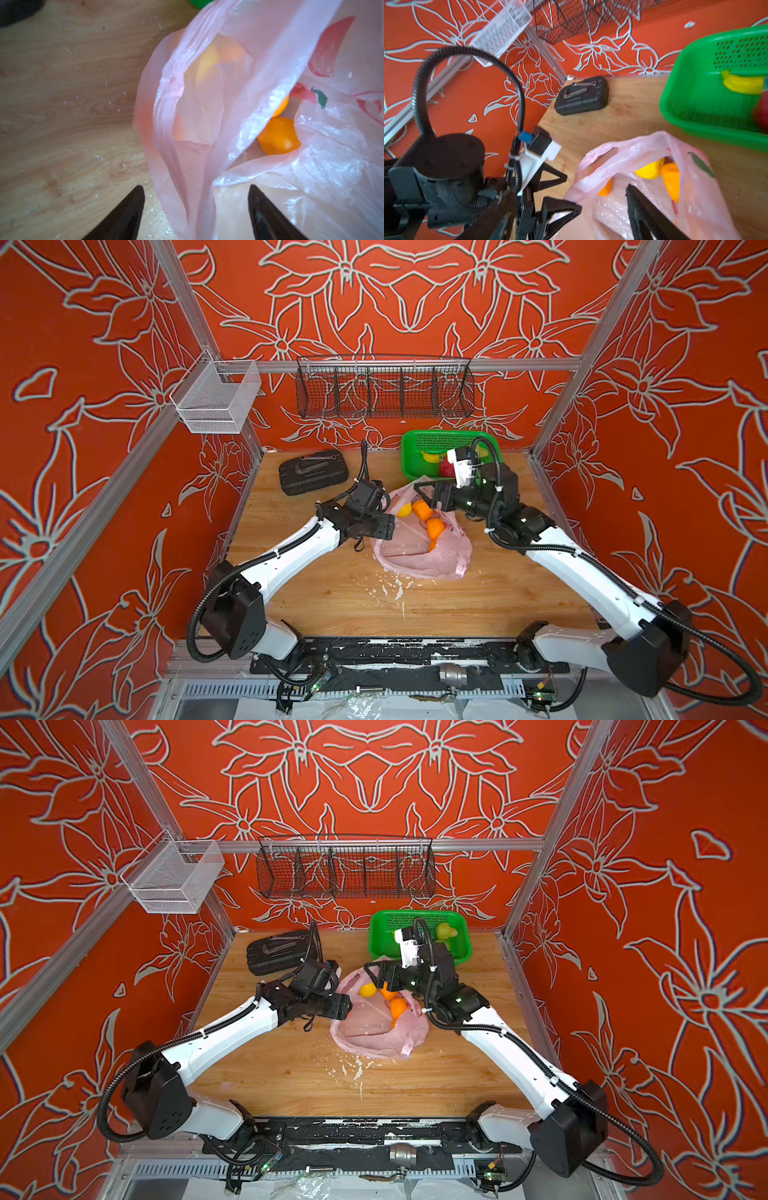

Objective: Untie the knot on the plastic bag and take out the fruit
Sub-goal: 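Lower the right gripper into the bag toward an orange while the left holds the bag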

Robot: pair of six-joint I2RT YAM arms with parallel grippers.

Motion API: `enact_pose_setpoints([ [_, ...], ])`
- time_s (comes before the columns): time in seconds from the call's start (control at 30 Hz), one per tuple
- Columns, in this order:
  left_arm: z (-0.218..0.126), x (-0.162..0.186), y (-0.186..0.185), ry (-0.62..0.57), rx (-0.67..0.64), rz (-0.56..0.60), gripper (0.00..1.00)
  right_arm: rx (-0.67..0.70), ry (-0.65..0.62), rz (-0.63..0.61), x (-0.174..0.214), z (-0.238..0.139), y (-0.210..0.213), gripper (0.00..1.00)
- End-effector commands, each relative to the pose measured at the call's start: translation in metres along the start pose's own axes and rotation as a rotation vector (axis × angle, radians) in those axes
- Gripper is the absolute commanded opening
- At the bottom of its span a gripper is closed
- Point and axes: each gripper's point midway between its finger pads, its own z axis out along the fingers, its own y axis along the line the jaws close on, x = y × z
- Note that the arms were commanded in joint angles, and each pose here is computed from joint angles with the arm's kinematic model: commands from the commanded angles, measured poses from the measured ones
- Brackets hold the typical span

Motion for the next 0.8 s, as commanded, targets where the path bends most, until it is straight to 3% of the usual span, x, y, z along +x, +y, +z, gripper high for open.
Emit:
enact_pose_setpoints([
  [0.0, 0.007, 0.003, 0.008, 0.015, -0.026, -0.043, 0.74, -0.003, 0.022, 0.023, 0.022, 0.010, 0.003, 0.81],
  [0.17, 0.009, 0.006, 0.011, 0.035, -0.033, -0.066, 0.60, 0.041, 0.133, 0.076, 0.071, 0.035, -0.016, 0.79],
  [0.27, 0.009, 0.009, 0.014, 0.046, -0.049, -0.067, 0.44, 0.060, 0.176, 0.078, 0.092, 0.046, -0.023, 0.79],
  [0.47, 0.000, 0.008, 0.020, 0.026, -0.074, -0.068, 0.02, 0.084, 0.196, 0.121, 0.119, 0.062, -0.040, 0.78],
  [0.77, -0.009, -0.003, 0.020, -0.025, -0.073, -0.087, 0.00, 0.127, 0.235, 0.104, 0.151, 0.095, -0.051, 0.79],
])
